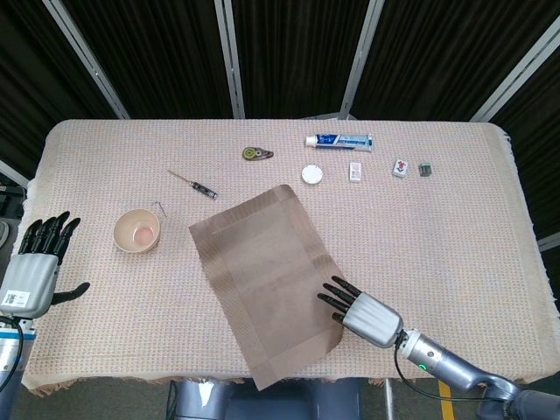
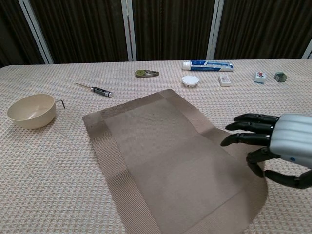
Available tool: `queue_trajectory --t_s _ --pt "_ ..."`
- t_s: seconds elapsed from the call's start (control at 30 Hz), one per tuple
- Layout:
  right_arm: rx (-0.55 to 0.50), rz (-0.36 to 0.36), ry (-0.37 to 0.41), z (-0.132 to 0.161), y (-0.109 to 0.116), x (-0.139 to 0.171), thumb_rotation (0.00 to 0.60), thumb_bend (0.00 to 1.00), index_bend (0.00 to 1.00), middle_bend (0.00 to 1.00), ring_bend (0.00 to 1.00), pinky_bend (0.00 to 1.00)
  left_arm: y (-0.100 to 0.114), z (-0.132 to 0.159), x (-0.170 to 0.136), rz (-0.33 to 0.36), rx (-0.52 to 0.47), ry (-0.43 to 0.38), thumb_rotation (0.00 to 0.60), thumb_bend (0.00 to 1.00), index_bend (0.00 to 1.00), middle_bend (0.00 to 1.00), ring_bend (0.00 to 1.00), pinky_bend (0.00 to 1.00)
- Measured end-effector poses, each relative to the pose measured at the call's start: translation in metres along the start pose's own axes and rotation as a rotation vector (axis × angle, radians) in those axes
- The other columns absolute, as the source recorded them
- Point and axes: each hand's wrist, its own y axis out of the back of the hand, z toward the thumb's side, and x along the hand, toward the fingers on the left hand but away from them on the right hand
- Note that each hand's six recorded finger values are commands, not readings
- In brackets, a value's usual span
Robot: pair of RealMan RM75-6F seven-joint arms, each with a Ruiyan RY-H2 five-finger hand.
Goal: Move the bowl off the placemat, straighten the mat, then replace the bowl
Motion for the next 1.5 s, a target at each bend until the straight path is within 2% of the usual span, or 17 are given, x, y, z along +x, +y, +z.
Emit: queue_trajectory --t_s 0.07,0.2,0.3,0.43,0.57,0.67,0.7,0.73,0.77,0.8,0.83,0.9,1.07,1.17,1.3,1.5 --pt "0.057 0.001 0.0 -0.01 0.006 0.014 0.6 0.5 0.75 0.12 0.0 0.0 0.0 0.0 0.0 0.0 -0.001 0.002 0.6 0.0 0.0 0.0 0.0 0.0" --pt "0.25 0.008 -0.026 -0.046 0.022 0.049 0.6 0.5 0.75 0.13 0.0 0.0 0.0 -0.001 0.0 0.0 -0.002 0.004 0.6 0.0 0.0 0.0 0.0 0.0" --pt "0.374 0.028 -0.038 -0.07 0.03 0.063 0.6 0.5 0.74 0.14 0.0 0.0 -0.001 -0.001 0.0 -0.005 0.001 0.005 0.6 0.0 0.0 0.0 0.0 0.0" --pt "0.522 0.055 -0.024 -0.099 0.036 0.064 0.6 0.5 0.73 0.14 0.0 0.0 -0.001 0.0 0.0 -0.002 0.006 0.003 0.6 0.0 0.0 0.0 0.0 0.0" --pt "0.673 0.078 0.011 -0.13 0.043 0.051 0.6 0.46 0.7 0.15 0.0 0.01 -0.002 0.0 -0.001 -0.002 0.009 0.005 0.6 0.0 0.0 0.0 0.0 0.0" --pt "0.743 0.078 0.032 -0.145 0.046 0.036 0.6 0.42 0.48 0.15 0.0 0.02 -0.003 -0.001 0.0 -0.006 0.011 0.008 0.6 0.0 0.0 0.0 0.0 0.0" --pt "0.765 0.072 0.039 -0.149 0.046 0.028 0.6 0.4 0.38 0.14 0.0 0.02 -0.003 -0.001 0.001 -0.007 0.012 0.009 0.6 0.0 0.0 0.0 0.0 0.0" --pt "0.778 0.066 0.042 -0.151 0.047 0.022 0.6 0.33 0.25 0.13 0.0 0.02 -0.003 -0.001 0.001 -0.008 0.013 0.009 0.6 0.0 0.0 0.0 0.0 0.0" --pt "0.788 0.058 0.044 -0.153 0.047 0.015 0.6 0.28 0.19 0.11 0.0 0.01 -0.004 0.0 0.001 -0.009 0.014 0.008 0.6 0.0 0.0 0.0 0.0 0.0" --pt "0.802 0.043 0.044 -0.156 0.048 0.005 0.6 0.18 0.08 0.07 0.0 0.01 -0.004 0.0 0.001 -0.011 0.015 0.007 0.6 0.0 0.0 0.0 0.0 0.0" --pt "0.806 0.038 0.043 -0.156 0.048 0.001 0.6 0.07 0.0 0.03 0.0 0.0 -0.005 0.0 0.001 -0.013 0.016 0.006 0.6 0.0 0.0 0.0 0.0 0.0" --pt "0.82 0.015 0.025 -0.16 0.05 -0.011 0.6 0.0 0.0 0.0 0.0 0.0 -0.006 0.001 0.0 -0.017 0.019 0.003 0.6 0.0 0.0 0.0 0.0 0.0" --pt "0.776 -0.054 -0.118 -0.174 0.062 -0.02 0.6 0.0 0.0 0.0 0.0 0.0 -0.01 0.005 0.0 -0.029 0.023 -0.015 0.6 0.0 0.0 0.0 0.0 0.0" --pt "0.685 -0.133 -0.254 -0.182 0.074 -0.011 0.6 0.0 0.0 0.0 0.0 0.0 -0.014 0.009 0.001 -0.041 0.024 -0.045 0.6 0.0 0.0 0.0 0.0 0.0" --pt "0.551 -0.199 -0.375 -0.183 0.081 0.008 0.6 0.0 0.0 0.0 0.0 0.0 -0.02 0.021 0.004 -0.058 0.018 -0.117 0.6 0.0 0.0 0.0 0.0 0.0" --pt "0.271 -0.253 -0.533 -0.169 0.085 0.047 0.6 0.0 0.0 0.0 0.0 0.0 -0.035 0.062 0.015 -0.095 0.034 -0.335 0.6 0.0 0.05 0.0 0.0 0.0"
